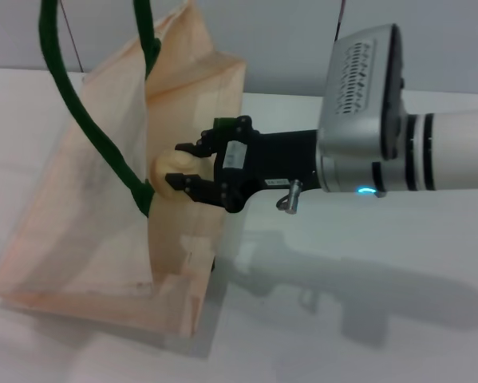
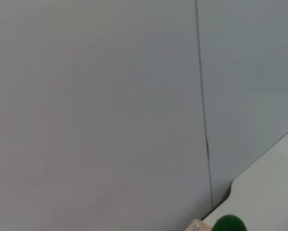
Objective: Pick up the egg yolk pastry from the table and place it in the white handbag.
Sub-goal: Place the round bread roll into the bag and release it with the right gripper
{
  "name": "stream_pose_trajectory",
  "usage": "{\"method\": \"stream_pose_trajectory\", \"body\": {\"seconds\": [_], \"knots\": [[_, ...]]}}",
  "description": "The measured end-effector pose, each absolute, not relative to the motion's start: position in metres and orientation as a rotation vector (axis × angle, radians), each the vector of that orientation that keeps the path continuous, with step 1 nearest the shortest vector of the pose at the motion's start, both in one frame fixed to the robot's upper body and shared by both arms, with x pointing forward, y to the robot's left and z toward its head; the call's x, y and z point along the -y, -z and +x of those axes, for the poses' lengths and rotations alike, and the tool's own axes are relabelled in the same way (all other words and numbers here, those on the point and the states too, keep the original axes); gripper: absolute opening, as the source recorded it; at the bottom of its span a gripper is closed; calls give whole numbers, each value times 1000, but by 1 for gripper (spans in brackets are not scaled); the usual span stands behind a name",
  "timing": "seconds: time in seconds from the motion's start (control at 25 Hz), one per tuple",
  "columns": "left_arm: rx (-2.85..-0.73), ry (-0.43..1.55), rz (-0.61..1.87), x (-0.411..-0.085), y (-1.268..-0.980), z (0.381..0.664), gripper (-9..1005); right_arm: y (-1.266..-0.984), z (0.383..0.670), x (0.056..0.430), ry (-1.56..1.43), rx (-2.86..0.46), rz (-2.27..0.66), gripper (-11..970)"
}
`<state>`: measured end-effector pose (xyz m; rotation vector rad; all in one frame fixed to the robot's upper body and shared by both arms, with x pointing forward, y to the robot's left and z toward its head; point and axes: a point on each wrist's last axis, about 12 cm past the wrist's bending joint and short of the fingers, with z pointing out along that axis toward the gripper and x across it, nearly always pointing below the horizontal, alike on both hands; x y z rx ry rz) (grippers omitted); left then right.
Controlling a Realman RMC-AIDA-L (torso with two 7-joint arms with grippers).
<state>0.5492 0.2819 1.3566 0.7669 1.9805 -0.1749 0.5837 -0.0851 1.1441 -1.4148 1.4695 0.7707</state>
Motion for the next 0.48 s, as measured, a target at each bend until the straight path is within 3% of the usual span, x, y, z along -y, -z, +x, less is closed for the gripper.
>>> {"method": "stream_pose_trajectory", "body": {"seconds": [0.48], "knots": [[-1981, 190, 798, -274, -1356, 550, 121, -1138, 598, 80, -726, -1478, -1423, 351]]}}
